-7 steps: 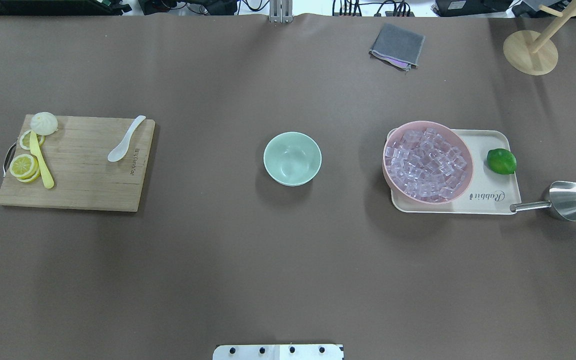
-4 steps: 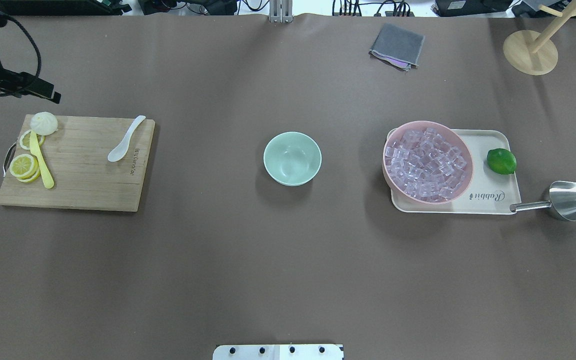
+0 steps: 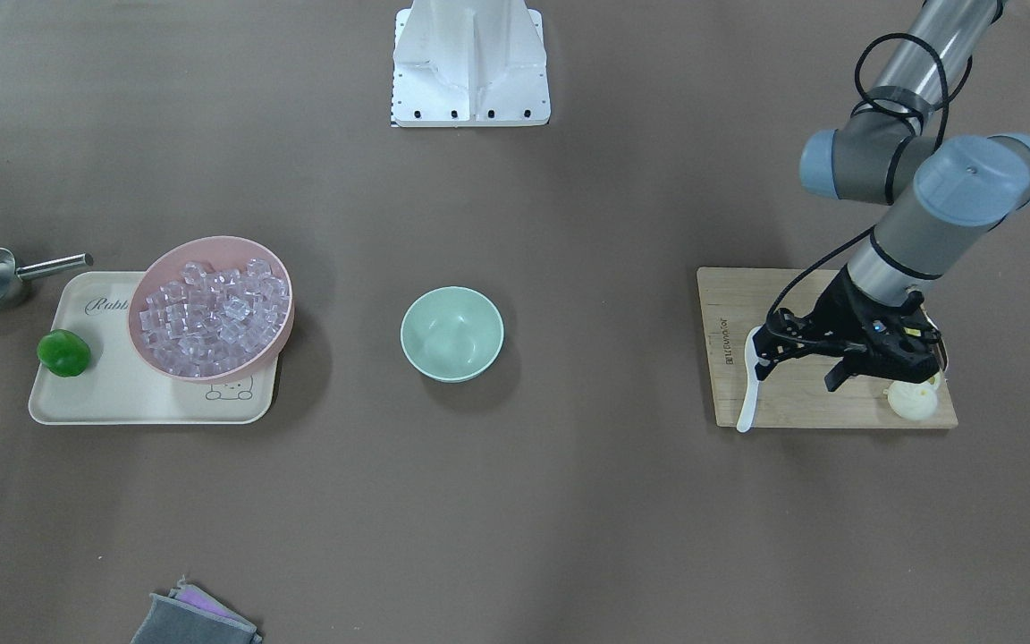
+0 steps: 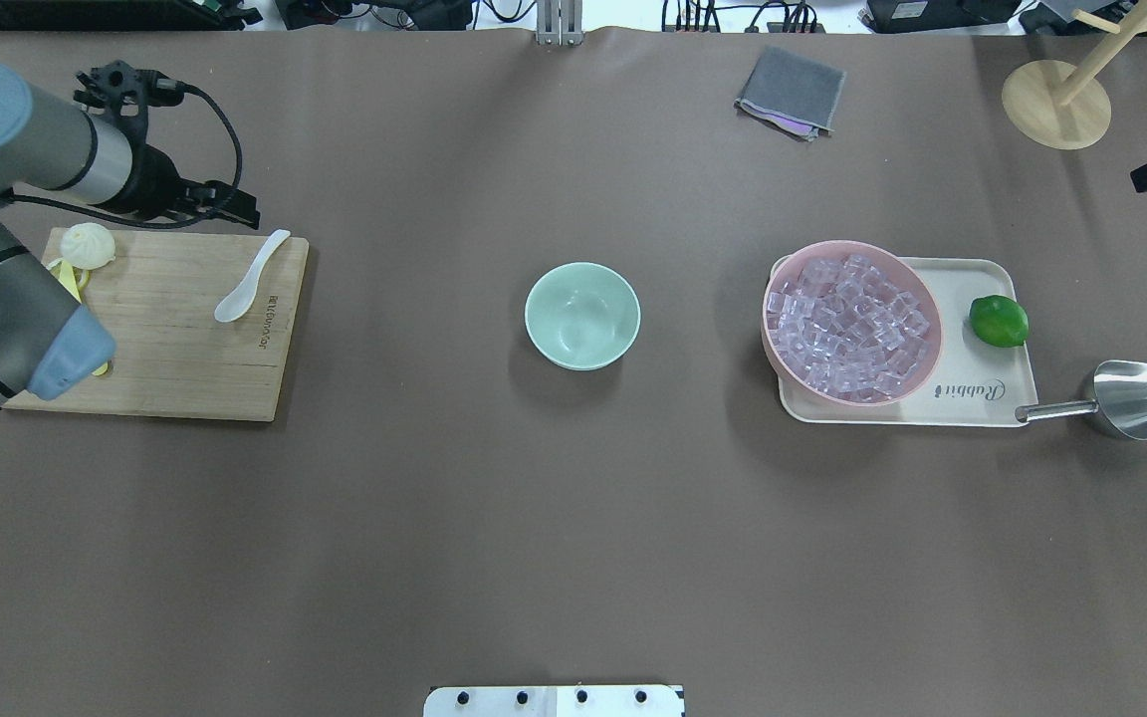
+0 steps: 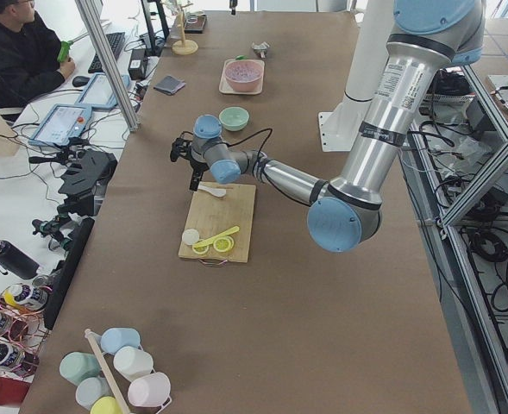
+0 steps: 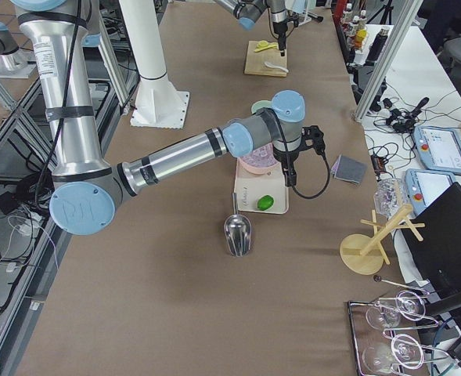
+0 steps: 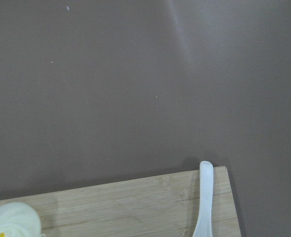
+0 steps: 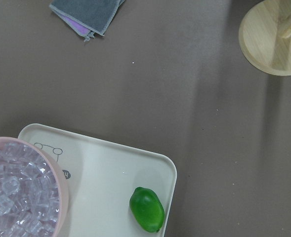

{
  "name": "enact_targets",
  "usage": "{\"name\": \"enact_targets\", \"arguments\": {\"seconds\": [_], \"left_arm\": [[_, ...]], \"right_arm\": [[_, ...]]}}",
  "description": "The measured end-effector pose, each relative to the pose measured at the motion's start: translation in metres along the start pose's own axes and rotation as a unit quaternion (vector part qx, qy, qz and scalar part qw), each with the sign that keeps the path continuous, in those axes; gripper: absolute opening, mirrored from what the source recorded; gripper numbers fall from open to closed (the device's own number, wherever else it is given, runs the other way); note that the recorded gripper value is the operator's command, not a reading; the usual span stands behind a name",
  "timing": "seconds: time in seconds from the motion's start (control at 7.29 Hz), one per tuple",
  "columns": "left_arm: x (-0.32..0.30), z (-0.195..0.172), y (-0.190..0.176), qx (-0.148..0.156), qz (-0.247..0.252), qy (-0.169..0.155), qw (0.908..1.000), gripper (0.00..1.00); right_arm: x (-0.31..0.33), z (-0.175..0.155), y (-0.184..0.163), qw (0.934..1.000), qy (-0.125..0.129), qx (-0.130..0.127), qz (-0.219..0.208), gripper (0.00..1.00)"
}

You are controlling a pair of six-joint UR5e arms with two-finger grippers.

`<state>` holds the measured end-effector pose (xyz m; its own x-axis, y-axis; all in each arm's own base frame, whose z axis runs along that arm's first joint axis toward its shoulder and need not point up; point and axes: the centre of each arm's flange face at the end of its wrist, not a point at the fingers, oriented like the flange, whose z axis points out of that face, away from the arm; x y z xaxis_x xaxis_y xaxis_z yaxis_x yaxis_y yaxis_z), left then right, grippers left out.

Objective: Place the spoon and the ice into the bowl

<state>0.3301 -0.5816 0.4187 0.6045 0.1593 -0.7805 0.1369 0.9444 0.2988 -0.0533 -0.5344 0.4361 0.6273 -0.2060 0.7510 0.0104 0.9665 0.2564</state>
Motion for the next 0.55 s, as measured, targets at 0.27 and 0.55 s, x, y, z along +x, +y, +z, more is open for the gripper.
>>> {"name": "enact_targets", "arguments": {"seconds": [0.27, 0.55], "left_arm": [[0.027, 0.027, 0.014, -0.005, 0.013, -0.001, 0.9999, 0.80], [0.030, 0.039, 0.022, -0.012, 0.019, -0.005, 0.9997, 0.73]], "right_arm": [[-0.008, 0.004, -0.002, 1.0000, -0.004, -0.001, -0.002, 1.00], [-0.016, 0.008, -0.004, 0.9999, -0.007, -0.004, -0.008, 1.00]]}}
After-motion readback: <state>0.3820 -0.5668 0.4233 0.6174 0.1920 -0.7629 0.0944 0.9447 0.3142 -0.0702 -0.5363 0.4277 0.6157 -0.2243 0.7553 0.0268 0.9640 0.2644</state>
